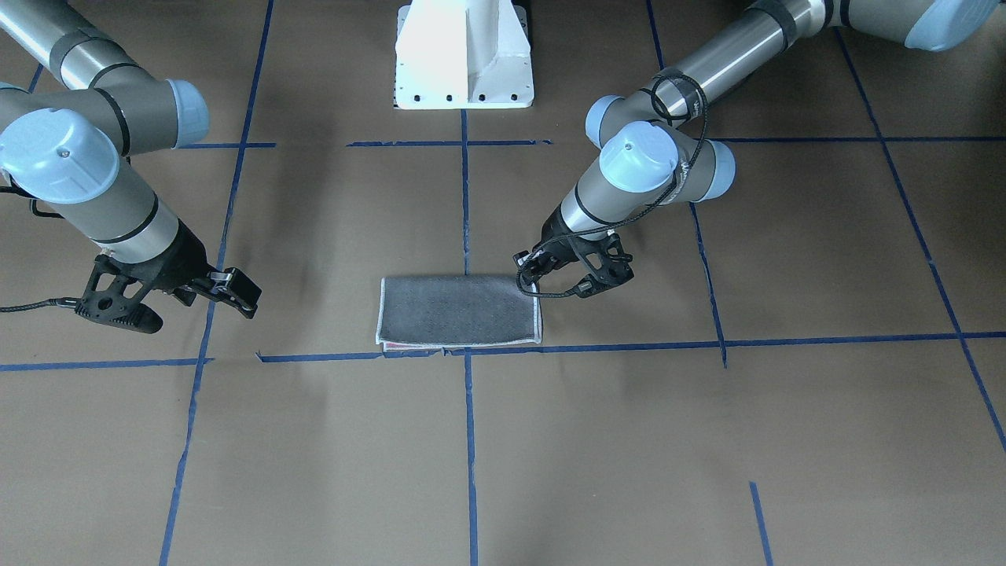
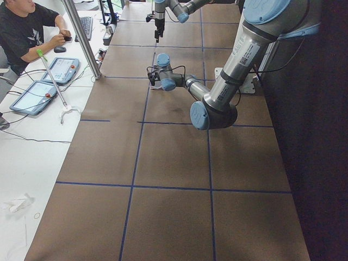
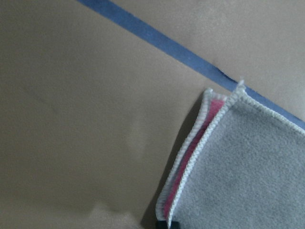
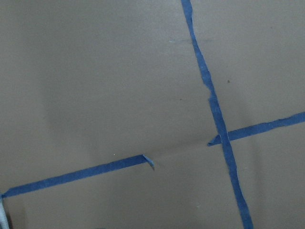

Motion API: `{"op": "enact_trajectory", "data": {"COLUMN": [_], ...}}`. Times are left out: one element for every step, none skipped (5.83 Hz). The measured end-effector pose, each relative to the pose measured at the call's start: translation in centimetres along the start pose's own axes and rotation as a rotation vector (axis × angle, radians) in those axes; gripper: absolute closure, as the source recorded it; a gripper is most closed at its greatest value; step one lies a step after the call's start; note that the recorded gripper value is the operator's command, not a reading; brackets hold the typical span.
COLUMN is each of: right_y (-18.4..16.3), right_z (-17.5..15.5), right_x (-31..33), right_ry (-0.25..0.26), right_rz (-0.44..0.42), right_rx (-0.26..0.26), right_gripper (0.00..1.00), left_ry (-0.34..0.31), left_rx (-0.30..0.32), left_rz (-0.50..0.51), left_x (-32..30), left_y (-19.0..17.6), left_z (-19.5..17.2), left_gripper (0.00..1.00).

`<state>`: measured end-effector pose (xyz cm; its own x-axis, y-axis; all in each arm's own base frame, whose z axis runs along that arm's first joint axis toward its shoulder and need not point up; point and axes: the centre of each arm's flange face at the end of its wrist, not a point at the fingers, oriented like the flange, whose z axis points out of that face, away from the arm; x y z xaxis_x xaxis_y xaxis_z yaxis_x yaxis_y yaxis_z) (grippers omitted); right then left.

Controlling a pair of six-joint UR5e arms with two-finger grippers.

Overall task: Fold towel twice with both arms
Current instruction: 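Grasp the strip end with the left gripper and fold it over the other half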

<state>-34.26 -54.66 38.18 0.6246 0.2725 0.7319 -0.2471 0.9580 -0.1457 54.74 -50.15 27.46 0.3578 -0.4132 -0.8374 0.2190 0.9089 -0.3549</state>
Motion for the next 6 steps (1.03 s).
{"op": "enact_trajectory", "data": {"right_y": [-0.1, -0.2, -0.3, -0.4, -0.3, -0.1], "right_z": [0.0, -0.1, -0.2, -0.5, -0.7, -1.2], "right_x": [0.0, 0.1, 0.3, 0.5, 1.1, 2.4], "right_ry": [0.000, 0.000, 0.004, 0.007, 0.008, 0.007], "right_rz": [0.001, 0.003, 0.008, 0.013, 0.018, 0.019], "right_rx": [-0.001, 0.000, 0.001, 0.001, -0.002, -0.005], "right_gripper": [0.00, 0.00, 0.00, 0.00, 0.00, 0.00], "left_ry": [-0.016, -0.023, -0.023, -0.044, -0.073, -0.093], "left_rx": [-0.002, -0.004, -0.005, -0.001, 0.003, 0.003], "left_rz": [-0.013, -0.017, -0.007, 0.025, 0.067, 0.100], "left_x": [2.8, 5.2, 7.3, 9.7, 11.4, 12.7], "left_y": [0.2, 0.7, 1.4, 2.2, 2.7, 2.8], "left_z": [-1.4, -2.5, -3.2, -3.9, -4.3, -3.9], "left_gripper": [1.00, 1.00, 1.00, 1.00, 1.00, 1.00]}}
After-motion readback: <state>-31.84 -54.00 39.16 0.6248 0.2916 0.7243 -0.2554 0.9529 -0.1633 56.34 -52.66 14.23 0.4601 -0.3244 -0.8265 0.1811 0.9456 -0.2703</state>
